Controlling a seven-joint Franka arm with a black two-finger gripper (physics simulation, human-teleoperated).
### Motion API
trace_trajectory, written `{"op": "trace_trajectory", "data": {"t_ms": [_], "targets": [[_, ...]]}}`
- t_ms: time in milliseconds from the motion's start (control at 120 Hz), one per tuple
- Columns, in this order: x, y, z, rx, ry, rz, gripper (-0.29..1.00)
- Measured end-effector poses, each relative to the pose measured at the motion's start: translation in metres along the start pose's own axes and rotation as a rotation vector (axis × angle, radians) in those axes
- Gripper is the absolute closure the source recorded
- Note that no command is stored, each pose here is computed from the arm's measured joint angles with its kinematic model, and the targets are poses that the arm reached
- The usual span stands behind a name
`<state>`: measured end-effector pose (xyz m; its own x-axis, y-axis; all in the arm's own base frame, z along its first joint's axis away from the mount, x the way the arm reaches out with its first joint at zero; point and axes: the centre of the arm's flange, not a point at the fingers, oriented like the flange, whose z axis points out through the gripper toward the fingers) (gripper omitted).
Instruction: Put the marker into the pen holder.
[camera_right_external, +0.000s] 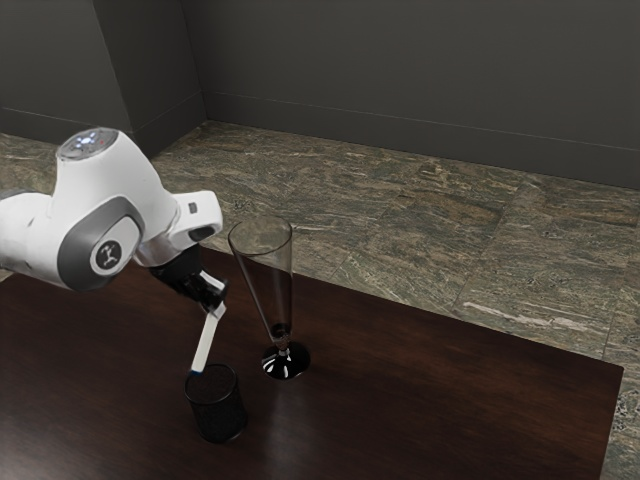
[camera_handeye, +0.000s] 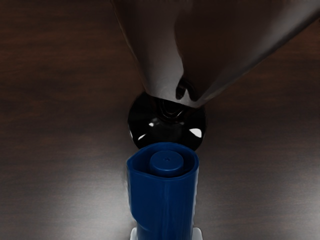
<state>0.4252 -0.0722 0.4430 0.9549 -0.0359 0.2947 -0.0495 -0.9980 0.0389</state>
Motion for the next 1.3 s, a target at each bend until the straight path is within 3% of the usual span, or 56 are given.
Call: {"op": "trace_trajectory", "data": {"t_ms": [592,783,900,1008,1175,1300], "targets": [[-0.026,-0.013,0.063,-0.004,-0.017,-0.032,0.79],[-0.026,-0.012,0.062,-0.009,0.007,-0.021,0.39],[-0.017,-0.020,0.049,-0.012,0.019,-0.031,0.22],[0.013,-0.034,0.009,-0.042,-0.006,-0.050,0.13],[-0.001,-0.044,-0.008,-0.077,-0.196,-0.044,0.06],[0.058,-0.029,-0.098,-0.015,-0.190,0.099,0.03]]}}
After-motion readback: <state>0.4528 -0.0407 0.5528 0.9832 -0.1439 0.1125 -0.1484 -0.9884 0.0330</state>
